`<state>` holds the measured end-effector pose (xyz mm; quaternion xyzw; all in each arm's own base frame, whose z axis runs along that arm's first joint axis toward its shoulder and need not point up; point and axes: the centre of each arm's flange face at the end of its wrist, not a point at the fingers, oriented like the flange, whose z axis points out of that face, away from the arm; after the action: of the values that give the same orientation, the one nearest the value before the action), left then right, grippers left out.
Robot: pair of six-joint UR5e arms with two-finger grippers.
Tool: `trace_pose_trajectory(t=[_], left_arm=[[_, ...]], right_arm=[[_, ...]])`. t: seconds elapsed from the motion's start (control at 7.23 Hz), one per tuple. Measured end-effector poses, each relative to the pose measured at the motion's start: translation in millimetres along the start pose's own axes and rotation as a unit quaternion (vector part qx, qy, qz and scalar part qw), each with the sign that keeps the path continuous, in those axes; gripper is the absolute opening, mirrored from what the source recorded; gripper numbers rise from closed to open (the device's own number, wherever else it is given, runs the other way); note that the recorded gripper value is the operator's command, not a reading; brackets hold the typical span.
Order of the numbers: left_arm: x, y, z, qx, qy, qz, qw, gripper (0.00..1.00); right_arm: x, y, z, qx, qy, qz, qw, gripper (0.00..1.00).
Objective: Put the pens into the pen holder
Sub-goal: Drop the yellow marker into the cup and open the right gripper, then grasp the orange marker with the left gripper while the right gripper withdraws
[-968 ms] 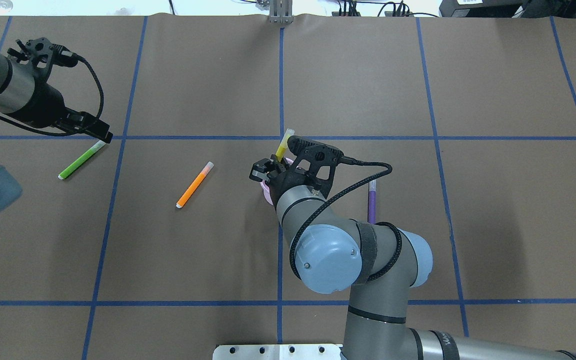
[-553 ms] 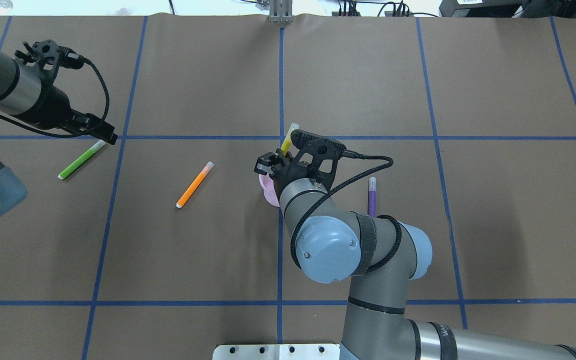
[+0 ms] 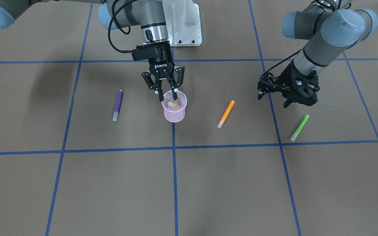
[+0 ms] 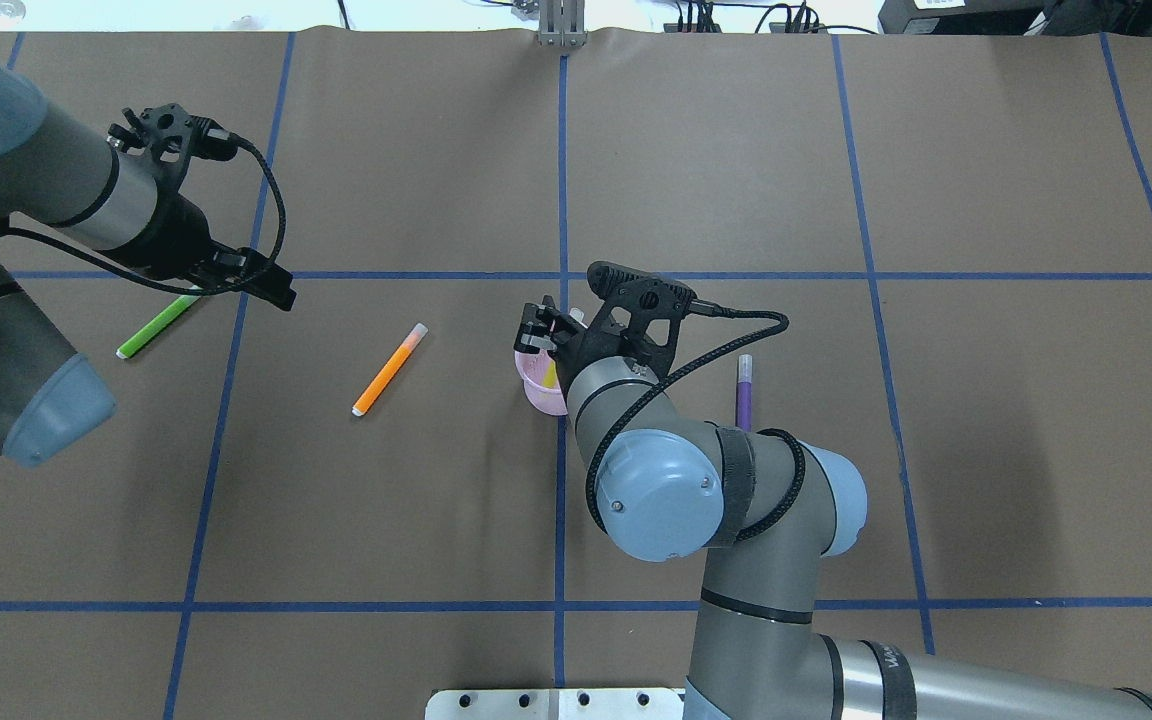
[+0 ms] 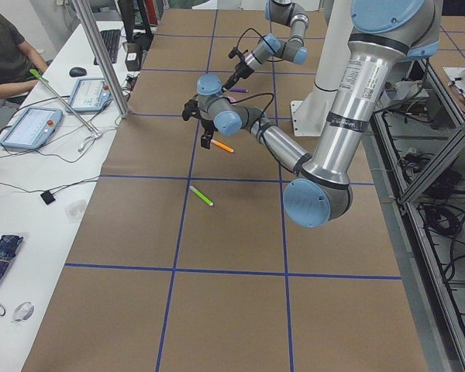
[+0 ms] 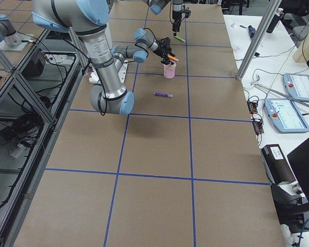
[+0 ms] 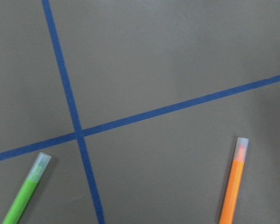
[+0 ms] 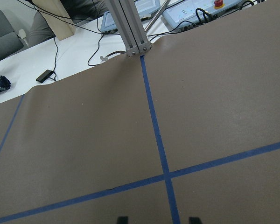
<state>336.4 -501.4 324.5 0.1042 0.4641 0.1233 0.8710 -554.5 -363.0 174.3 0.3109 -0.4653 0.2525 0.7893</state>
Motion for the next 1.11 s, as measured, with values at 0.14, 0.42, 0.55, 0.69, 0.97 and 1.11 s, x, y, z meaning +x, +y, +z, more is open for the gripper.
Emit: trace_pose_trajectory(t=[0.14,0.42,0.55,0.69,0.97,1.11], left_arm=[[15,-11,15,-0.008,0.003,0.005,1.0,0.97],[51,-42,55,-0.03,0.005,0.012,0.9995,0.89],[64,-48,75,-0.043,0.003,0.013,0.999,0.84],[73,-46,92,-0.057,0.001,0.015,0.9983,0.79],[92,-57,113,-0.086,-0.017,0.007,0.9962,0.75],[99,-60,119,-0.099,-0.028,0.002,0.9947,0.72]], right_arm=[[9,-12,-11,-0.007,-0.008,-0.005,0.9999,0.99],[51,-57,-34,-0.054,-0.017,-0.015,0.9983,0.99],[75,-84,-38,-0.081,-0.013,-0.017,0.9964,0.99],[94,-106,-41,-0.102,-0.009,-0.02,0.9945,0.99],[120,-136,-42,-0.131,-0.002,-0.025,0.9911,0.99],[131,-145,-41,-0.143,0.002,-0.029,0.9893,0.99]])
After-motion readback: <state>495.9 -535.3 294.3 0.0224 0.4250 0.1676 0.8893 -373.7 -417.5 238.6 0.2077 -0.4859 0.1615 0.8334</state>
